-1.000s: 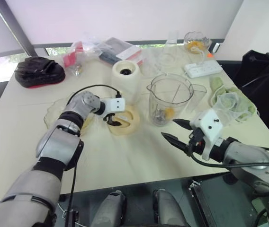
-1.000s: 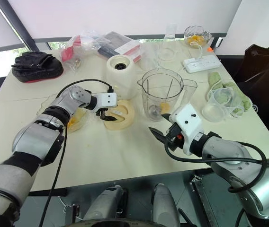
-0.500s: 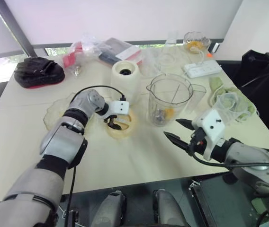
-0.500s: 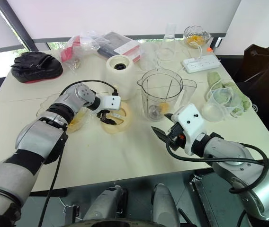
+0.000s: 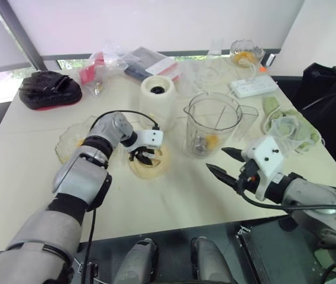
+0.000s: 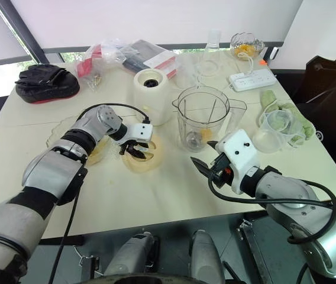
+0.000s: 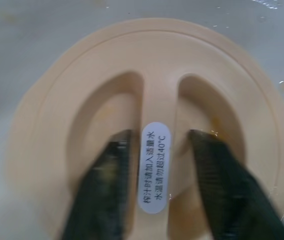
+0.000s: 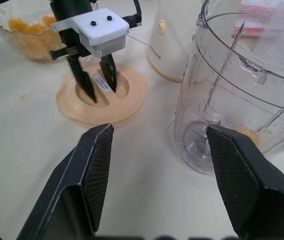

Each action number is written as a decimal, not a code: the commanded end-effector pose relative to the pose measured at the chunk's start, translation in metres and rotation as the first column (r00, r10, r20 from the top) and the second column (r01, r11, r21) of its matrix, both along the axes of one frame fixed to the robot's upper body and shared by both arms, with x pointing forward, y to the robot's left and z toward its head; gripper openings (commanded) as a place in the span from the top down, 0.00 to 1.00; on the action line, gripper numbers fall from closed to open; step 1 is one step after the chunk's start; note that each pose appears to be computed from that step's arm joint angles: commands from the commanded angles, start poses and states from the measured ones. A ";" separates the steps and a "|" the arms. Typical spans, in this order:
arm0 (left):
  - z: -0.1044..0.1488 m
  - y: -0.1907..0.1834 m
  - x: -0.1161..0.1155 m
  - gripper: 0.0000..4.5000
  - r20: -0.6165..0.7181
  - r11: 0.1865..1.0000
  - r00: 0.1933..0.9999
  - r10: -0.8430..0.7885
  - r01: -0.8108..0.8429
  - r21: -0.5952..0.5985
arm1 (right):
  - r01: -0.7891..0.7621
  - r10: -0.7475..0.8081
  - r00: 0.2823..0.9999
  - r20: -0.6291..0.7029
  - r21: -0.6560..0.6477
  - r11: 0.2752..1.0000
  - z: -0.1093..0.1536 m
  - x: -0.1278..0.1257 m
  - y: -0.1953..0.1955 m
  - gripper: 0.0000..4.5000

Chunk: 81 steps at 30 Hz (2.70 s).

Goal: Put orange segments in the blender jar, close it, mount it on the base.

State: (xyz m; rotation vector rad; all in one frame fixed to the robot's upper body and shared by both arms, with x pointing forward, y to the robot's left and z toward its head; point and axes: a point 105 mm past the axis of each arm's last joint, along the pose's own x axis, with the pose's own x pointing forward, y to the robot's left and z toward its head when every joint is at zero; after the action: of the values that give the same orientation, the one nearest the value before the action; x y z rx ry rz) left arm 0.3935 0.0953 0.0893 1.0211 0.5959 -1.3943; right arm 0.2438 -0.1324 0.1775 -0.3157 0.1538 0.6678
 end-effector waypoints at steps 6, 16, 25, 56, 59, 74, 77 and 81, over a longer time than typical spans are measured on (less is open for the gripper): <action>0.009 0.012 0.004 0.95 0.000 0.997 0.998 0.056 -0.056 -0.059 | 0.000 0.000 1.000 0.023 -0.003 1.000 0.004 0.000 -0.003 0.31; 0.073 0.022 0.011 0.95 0.005 0.883 0.992 0.124 -0.108 -0.458 | 0.201 -0.202 0.979 0.041 0.021 0.979 -0.012 0.013 -0.040 0.31; 0.104 0.022 0.002 0.95 0.091 0.760 0.986 0.142 -0.050 -0.648 | 0.396 -0.396 0.910 0.124 0.025 0.918 -0.019 0.053 -0.089 0.31; 0.109 0.042 -0.033 0.95 0.106 0.684 0.942 0.320 -0.152 -0.713 | 0.363 -0.382 0.913 0.144 0.141 0.921 -0.016 0.131 -0.080 0.31; 0.110 0.041 -0.033 0.95 0.108 0.683 0.942 0.319 -0.150 -0.715 | 0.369 -0.392 0.907 0.152 0.160 0.916 -0.013 0.136 -0.078 0.31; 0.111 0.042 -0.035 0.95 0.119 0.687 0.938 0.326 -0.149 -0.711 | 0.405 -0.440 0.887 0.140 0.219 0.888 -0.017 0.153 -0.075 0.72; 0.113 0.042 -0.035 0.95 0.121 0.685 0.937 0.329 -0.148 -0.713 | 0.404 -0.439 0.887 0.141 0.224 0.887 -0.017 0.153 -0.074 0.80; 0.122 0.045 -0.034 0.95 0.124 0.673 0.934 0.335 -0.146 -0.725 | 0.391 -0.431 0.892 0.135 0.248 0.887 -0.013 0.152 -0.067 0.80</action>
State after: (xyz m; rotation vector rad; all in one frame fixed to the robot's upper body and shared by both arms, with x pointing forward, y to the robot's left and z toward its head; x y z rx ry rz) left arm 0.3615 0.1395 0.1884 0.4165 0.0401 -1.0866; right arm 0.3959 -0.2027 0.1432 -0.1312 0.0374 0.2247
